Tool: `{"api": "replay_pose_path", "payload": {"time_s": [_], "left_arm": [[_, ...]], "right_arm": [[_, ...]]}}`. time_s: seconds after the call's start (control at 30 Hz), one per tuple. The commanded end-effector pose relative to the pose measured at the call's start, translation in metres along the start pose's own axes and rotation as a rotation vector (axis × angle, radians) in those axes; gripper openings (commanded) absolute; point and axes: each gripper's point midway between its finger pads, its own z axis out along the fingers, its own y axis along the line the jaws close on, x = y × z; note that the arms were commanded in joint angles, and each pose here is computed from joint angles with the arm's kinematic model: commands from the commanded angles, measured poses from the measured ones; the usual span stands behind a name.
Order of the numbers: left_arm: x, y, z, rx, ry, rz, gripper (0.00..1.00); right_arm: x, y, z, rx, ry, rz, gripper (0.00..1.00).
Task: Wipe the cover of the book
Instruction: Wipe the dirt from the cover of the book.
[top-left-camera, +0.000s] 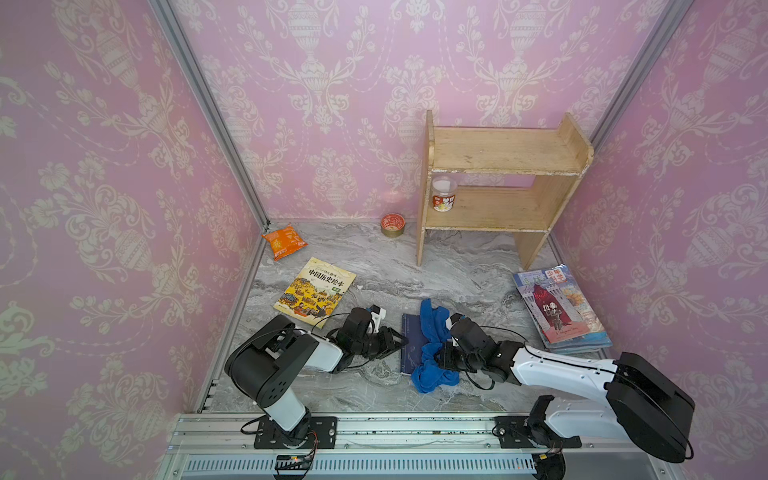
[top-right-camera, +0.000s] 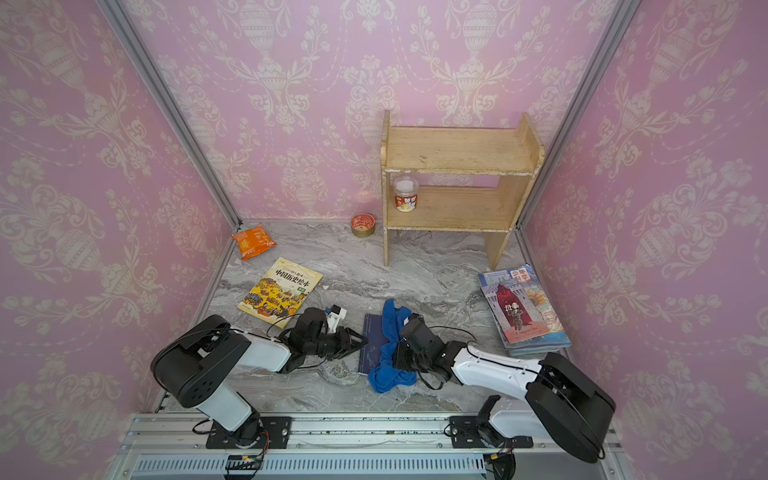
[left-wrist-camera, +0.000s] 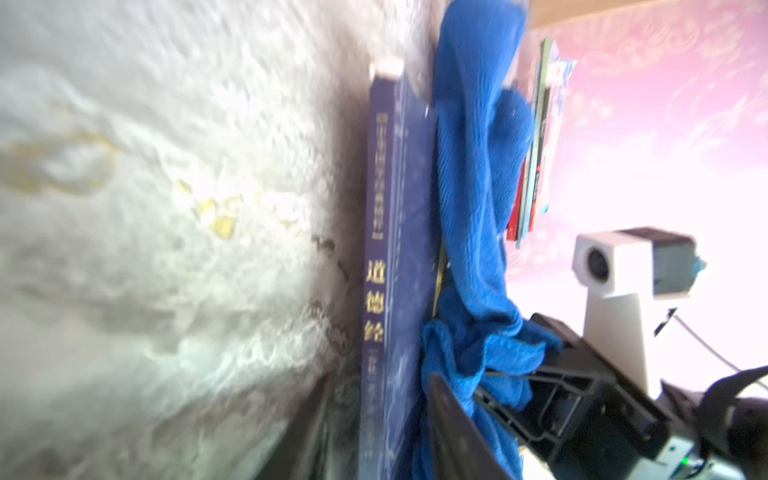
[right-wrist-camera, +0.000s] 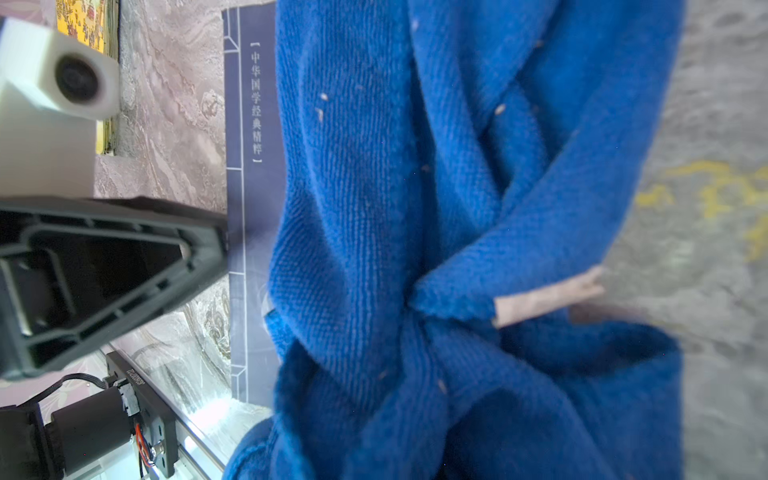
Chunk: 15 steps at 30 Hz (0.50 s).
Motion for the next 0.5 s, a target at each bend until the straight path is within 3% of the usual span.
{"api": "replay_pose_path", "payload": {"time_s": [0.0, 0.1, 0.23, 0.47], "left_arm": [[-0.027, -0.001, 0.004, 0.005, -0.076, 0.012, 0.49], [-0.049, 0.001, 0.007, 0.026, -0.113, 0.001, 0.5], [-0.065, -0.002, 0.025, 0.06, -0.079, -0.001, 0.47], [-0.061, -0.006, 0.037, 0.102, -0.018, 0.008, 0.12]], "right_arm": [[0.054, -0.086, -0.003, 0.313, 0.174, 0.007, 0.0], [0.053, -0.084, -0.002, 0.299, 0.172, -0.019, 0.0], [0.052, -0.083, -0.003, 0.288, 0.182, -0.047, 0.0], [0.035, -0.079, -0.006, 0.285, 0.155, -0.061, 0.0]]}}
